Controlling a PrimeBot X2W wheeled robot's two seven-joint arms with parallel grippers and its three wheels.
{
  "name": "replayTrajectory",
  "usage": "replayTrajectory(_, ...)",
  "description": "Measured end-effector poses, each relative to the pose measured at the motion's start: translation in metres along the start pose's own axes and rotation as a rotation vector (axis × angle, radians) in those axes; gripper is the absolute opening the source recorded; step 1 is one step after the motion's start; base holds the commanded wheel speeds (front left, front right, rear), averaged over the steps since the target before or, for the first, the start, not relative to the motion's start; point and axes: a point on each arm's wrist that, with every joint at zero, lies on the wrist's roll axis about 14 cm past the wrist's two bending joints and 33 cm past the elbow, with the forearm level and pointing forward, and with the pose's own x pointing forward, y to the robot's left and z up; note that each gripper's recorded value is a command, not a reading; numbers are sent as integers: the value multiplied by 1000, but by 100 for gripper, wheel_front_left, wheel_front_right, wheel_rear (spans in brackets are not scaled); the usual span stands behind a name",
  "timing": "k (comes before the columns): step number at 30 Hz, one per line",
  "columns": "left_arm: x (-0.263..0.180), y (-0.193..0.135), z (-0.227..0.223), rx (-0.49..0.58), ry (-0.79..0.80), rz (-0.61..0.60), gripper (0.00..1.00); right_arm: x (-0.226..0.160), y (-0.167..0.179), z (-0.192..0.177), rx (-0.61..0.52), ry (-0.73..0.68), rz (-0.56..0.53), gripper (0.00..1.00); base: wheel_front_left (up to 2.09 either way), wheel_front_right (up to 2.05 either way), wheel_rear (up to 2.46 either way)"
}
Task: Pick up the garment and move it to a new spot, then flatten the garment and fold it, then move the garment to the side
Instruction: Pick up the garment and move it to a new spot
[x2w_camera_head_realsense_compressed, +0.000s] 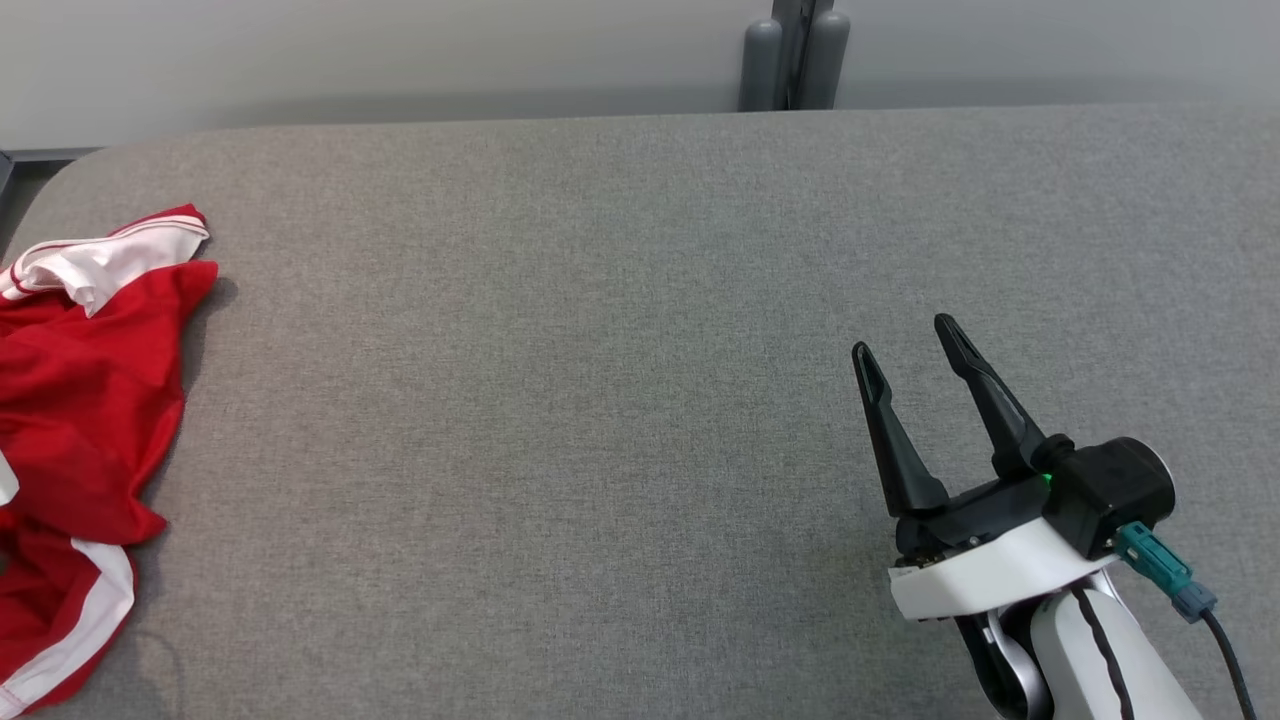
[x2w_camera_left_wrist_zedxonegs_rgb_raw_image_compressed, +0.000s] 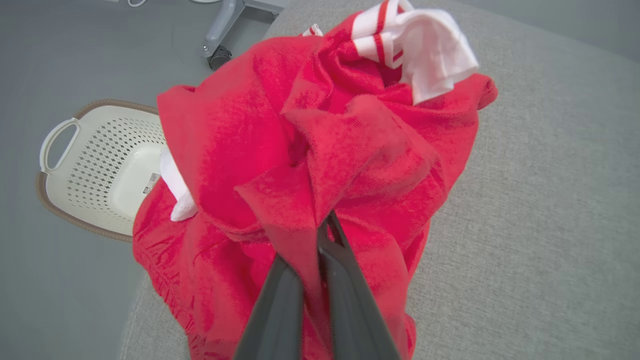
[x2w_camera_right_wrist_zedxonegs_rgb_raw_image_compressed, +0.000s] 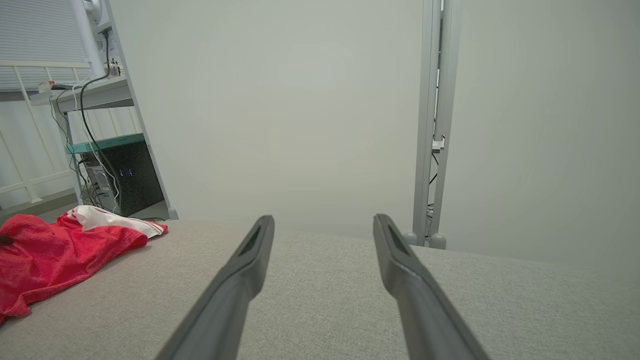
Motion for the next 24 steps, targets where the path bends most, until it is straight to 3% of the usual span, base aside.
replayTrajectory(5,-19,-15,34,68,-131,-38,0,-7,7,8,9,-13,7,100,0,0,0)
replayTrajectory(11,-51,-63,82,147,-288,-162,0,-16,9,26,11,-53,-1,100,0,0,0)
replayTrajectory(24,-125,-236,129,331,-504,-607,0,-56,-34,52,-16,-106,-161,100,0,0,0)
